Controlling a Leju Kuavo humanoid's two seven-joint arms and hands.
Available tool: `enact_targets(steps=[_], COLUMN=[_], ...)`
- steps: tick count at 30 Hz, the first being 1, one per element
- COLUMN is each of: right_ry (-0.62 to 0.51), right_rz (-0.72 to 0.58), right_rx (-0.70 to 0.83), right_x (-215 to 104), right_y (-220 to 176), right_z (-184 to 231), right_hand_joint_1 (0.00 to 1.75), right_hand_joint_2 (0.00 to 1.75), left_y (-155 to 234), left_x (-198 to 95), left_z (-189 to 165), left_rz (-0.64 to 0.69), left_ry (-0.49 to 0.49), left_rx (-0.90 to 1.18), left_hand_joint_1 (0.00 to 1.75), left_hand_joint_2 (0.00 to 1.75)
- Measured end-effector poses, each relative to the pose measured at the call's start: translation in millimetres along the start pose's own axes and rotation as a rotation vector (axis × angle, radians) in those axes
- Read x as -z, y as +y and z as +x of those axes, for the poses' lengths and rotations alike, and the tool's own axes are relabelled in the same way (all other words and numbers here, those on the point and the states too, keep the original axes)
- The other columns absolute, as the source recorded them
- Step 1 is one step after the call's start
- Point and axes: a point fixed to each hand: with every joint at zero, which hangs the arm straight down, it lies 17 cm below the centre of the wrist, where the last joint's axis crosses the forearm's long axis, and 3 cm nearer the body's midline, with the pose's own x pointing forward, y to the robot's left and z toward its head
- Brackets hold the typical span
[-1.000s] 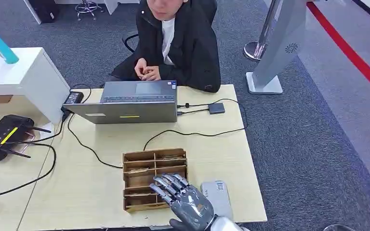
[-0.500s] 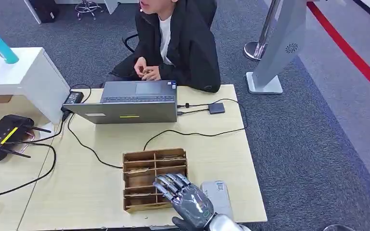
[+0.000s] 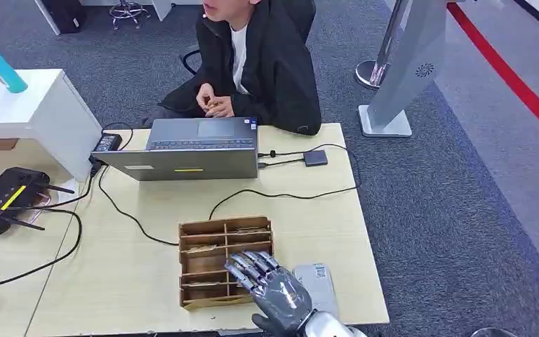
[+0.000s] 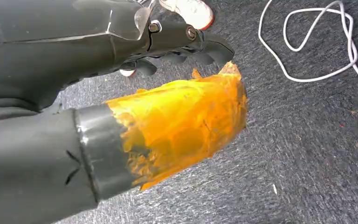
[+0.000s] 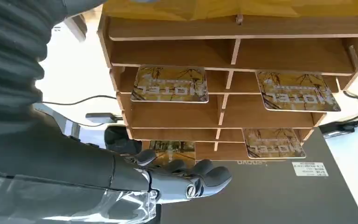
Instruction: Pass the card to the sensor for recognition and then transmit it.
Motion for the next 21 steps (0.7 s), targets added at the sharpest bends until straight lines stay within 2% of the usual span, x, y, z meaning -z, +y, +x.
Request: enact_targets(steps=[2, 3, 4, 13, 15, 21], right_ry=[0.001, 0.002, 0.004, 0.006, 0.006, 0.006], right_rz=[-0.001, -0.002, -0.003, -0.004, -0.005, -0.005], right_rx=[0.000, 0.000, 0.001, 0.001, 0.001, 0.001], right_x=[0.3, 0.5, 0.6, 1.0, 1.1, 1.3], right_y=[-0.7, -0.9, -1.2, -1.9, -2.0, -2.2], right_z=[-0.2, -0.3, -0.6, -1.5, -1.5, -1.3], right_hand_joint_1=[0.23, 0.23, 0.31, 0.33, 0.56, 0.56], right_hand_joint_2=[1.75, 1.75, 1.75, 1.75, 1.75, 1.75], left_y=[-0.1, -0.3, -0.3, -0.3, -0.3, -0.3], left_x=[0.0, 0.0, 0.0, 0.0, 0.0, 0.0], left_z=[0.0, 0.0, 0.0, 0.0, 0.0, 0.0], left_rz=[-0.001, -0.001, -0.001, -0.002, -0.002, -0.002], left_ry=[0.000, 0.000, 0.000, 0.000, 0.000, 0.000], left_rx=[0.000, 0.000, 0.000, 0.000, 0.000, 0.000], left_hand_joint_1=[0.00, 0.00, 0.00, 0.00, 0.00, 0.00], left_hand_joint_2=[0.00, 0.00, 0.00, 0.00, 0.00, 0.00])
